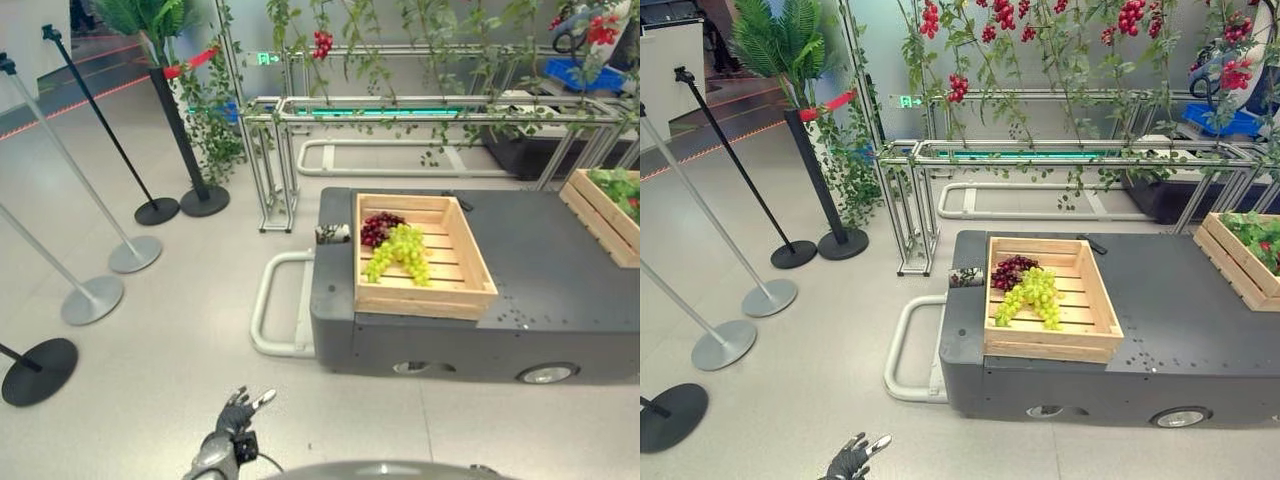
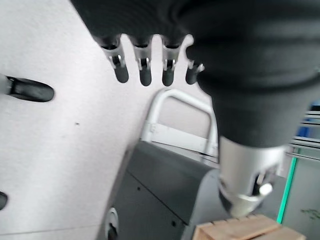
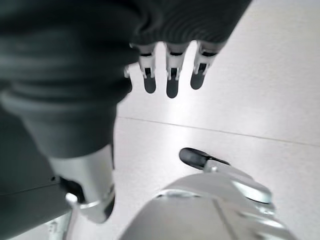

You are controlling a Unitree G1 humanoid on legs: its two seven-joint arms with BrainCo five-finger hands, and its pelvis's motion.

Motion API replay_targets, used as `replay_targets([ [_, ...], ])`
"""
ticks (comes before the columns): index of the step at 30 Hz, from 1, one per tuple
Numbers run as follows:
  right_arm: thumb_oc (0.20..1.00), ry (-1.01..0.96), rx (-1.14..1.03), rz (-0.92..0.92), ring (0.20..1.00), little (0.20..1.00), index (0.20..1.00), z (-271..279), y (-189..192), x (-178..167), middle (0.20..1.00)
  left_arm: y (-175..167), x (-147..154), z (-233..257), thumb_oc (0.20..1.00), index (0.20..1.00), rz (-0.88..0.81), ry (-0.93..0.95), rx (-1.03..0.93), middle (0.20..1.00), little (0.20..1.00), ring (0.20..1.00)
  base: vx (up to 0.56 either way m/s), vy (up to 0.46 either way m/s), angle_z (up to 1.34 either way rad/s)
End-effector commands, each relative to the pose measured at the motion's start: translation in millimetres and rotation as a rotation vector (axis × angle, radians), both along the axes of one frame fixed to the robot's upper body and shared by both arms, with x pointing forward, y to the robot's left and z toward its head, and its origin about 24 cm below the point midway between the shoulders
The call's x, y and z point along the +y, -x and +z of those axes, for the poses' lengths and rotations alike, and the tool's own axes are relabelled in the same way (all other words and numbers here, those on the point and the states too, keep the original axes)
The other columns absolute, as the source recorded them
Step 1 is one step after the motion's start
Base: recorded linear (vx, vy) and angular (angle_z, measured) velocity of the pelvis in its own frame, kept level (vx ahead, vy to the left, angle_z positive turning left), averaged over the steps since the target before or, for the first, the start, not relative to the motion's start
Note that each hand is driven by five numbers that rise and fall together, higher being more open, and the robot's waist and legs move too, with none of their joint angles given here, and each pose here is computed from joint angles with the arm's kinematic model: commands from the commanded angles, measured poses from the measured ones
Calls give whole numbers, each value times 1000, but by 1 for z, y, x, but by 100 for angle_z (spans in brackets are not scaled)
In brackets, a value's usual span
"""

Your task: Pick up the fruits from the basket on one side to the basket on the other side

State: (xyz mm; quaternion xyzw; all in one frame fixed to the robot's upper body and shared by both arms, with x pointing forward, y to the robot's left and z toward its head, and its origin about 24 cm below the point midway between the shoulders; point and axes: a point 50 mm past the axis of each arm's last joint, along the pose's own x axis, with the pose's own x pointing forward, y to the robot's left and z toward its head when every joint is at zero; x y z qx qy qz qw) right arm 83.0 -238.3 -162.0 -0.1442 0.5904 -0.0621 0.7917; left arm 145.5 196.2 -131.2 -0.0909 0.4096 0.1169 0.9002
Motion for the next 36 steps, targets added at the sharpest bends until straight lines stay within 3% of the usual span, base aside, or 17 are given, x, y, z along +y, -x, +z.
replay_targets([
  [1,1000,13,-181,-23,1000,1000,1000,15,-46,-3,1000,-39,2,26,1000,1000,-1,-19,-172,1000,1000,1000,-53,84,2],
  [10,1000,-53,-610,8,1000,1000,1000,72,-124,8,1000,-75,9,65,1000,1000,-91,-150,-345,1000,1000,1000,-91,141,4],
  [18,1000,-146,-870,-24,1000,1000,1000,112,-152,28,1000,-92,3,83,1000,1000,-104,-169,-418,1000,1000,1000,-24,208,13],
  [29,1000,-75,-977,-25,1000,1000,1000,134,-157,18,1000,-107,3,107,1000,1000,-100,-184,-531,1000,1000,1000,133,-39,3],
  [36,1000,-32,-919,31,1000,1000,1000,128,-151,10,1000,-103,0,106,1000,1000,-100,-153,-534,1000,1000,1000,234,-114,9],
])
